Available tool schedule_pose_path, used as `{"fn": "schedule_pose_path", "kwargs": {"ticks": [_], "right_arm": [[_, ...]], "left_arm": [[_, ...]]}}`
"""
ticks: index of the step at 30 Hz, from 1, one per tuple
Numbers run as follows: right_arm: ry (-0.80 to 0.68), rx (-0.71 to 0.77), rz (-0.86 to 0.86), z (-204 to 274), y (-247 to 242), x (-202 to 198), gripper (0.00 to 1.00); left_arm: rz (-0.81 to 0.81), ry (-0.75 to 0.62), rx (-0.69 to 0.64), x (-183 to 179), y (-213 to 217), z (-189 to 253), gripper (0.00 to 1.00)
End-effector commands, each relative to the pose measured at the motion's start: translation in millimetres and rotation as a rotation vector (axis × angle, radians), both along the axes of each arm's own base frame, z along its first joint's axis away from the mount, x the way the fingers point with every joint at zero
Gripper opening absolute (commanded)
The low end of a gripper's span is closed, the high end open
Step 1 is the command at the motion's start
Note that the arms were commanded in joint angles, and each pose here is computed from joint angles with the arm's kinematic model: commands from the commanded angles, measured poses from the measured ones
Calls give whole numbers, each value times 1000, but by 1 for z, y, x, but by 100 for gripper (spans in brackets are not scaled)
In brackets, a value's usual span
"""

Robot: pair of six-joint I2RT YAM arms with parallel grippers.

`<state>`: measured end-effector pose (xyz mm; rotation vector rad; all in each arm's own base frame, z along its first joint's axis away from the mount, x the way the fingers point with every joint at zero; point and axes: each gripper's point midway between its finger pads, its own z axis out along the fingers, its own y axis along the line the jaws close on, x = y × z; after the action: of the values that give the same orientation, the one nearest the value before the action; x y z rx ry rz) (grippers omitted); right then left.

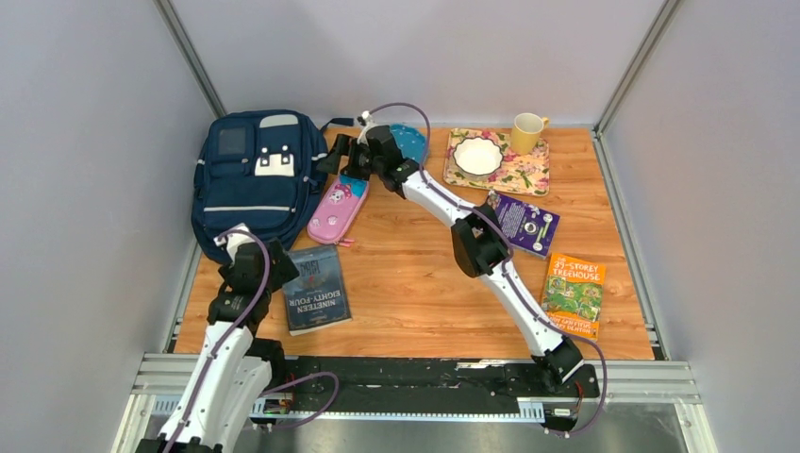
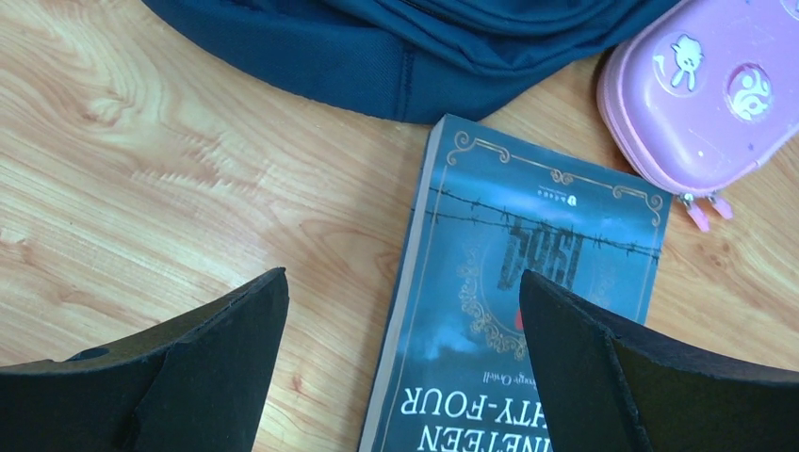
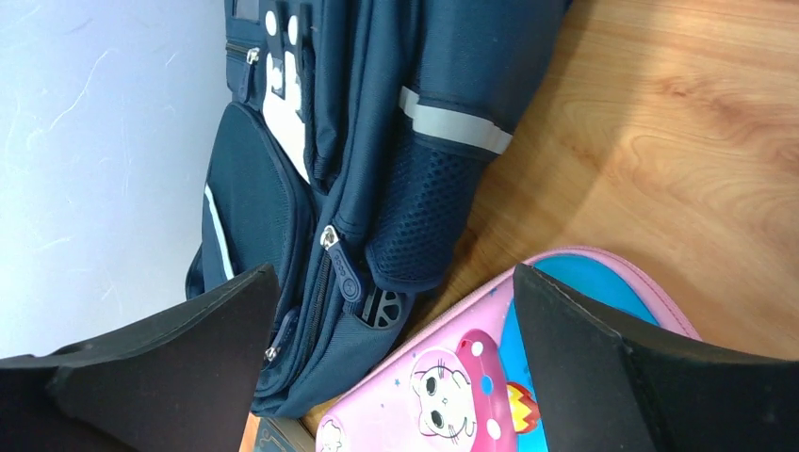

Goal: Pack the student bag
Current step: Pick up the student bag at the corner of the board.

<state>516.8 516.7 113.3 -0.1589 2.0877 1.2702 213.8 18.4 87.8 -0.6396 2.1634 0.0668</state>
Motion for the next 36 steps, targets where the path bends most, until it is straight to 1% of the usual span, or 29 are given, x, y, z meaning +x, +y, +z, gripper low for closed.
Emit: {"fn": "schedule_pose_path", "kwargs": {"ticks": [1,3,4,5,6,7,8,10,11,13,14,15,16,18,19,20,21,22,24,26,27,28,29,31,32,34,35,36], "right_arm": [[-133,43,46,50,14,-10,98],[-144,25,91,57,18,-24,98],[-179,41,104,80,18,-31,98],[-174,12,120,67,17,-38,98],[-188,13,122,73,16,-39,99],[-216,31,127,92,15,-44,99],[-217,30,148,94,15,-49,99],[-203,23,172,98,13,-56,98],[-207,25,192,105,11,-61,98],[-188,11,216,102,8,-69,98],[-205,23,223,118,4,-74,98],[-190,5,231,107,2,-79,98],[-191,5,234,111,-1,-83,98],[-225,24,235,134,-8,-91,98],[-209,9,240,126,-12,-95,98],[-214,6,240,129,-14,-98,98],[-237,15,239,146,-19,-102,98],[-220,1,238,138,-23,-105,98],[-240,11,235,155,-30,-112,98],[-232,5,252,152,-35,-122,98],[-239,6,258,154,-38,-124,98],[-261,13,268,166,-41,-131,98],[-240,-4,272,154,-45,-136,98],[-262,5,263,166,-54,-141,98],[-245,-12,268,154,-57,-145,98],[-251,-17,266,152,-63,-149,98],[-264,-23,264,155,-67,-150,98],[-245,-39,266,145,-69,-154,98]], "left_arm": [[73,-74,-27,21,14,15,99],[108,-64,-79,25,20,9,99],[160,-62,-98,24,31,6,99],[190,-46,-145,24,34,0,99],[210,-48,-170,24,37,-5,99],[219,-59,-193,26,39,-8,99],[255,-82,-233,27,44,-9,99],[273,-145,-246,34,49,-9,99],[289,-218,-250,42,52,1,99],[330,-248,-265,42,56,0,99],[350,-272,-286,45,57,3,99],[365,-277,-295,45,58,1,99],[389,-280,-306,44,59,-2,99],[405,-310,-351,49,57,-5,99],[407,-315,-391,51,54,-8,99],[414,-336,-412,55,54,-7,99],[427,-323,-434,52,52,-16,99],[437,-348,-473,56,50,-15,99],[448,-379,-511,58,48,-19,99],[471,-458,-532,62,52,-13,99],[491,-464,-537,56,52,-23,99],[509,-509,-543,56,56,-21,99],[505,-562,-545,59,58,-15,99],[541,-552,-555,55,60,-26,99],[535,-576,-559,57,60,-22,99],[534,-583,-595,61,58,-23,99],[525,-624,-609,65,59,-14,99],[540,-605,-627,58,56,-28,99]]}}
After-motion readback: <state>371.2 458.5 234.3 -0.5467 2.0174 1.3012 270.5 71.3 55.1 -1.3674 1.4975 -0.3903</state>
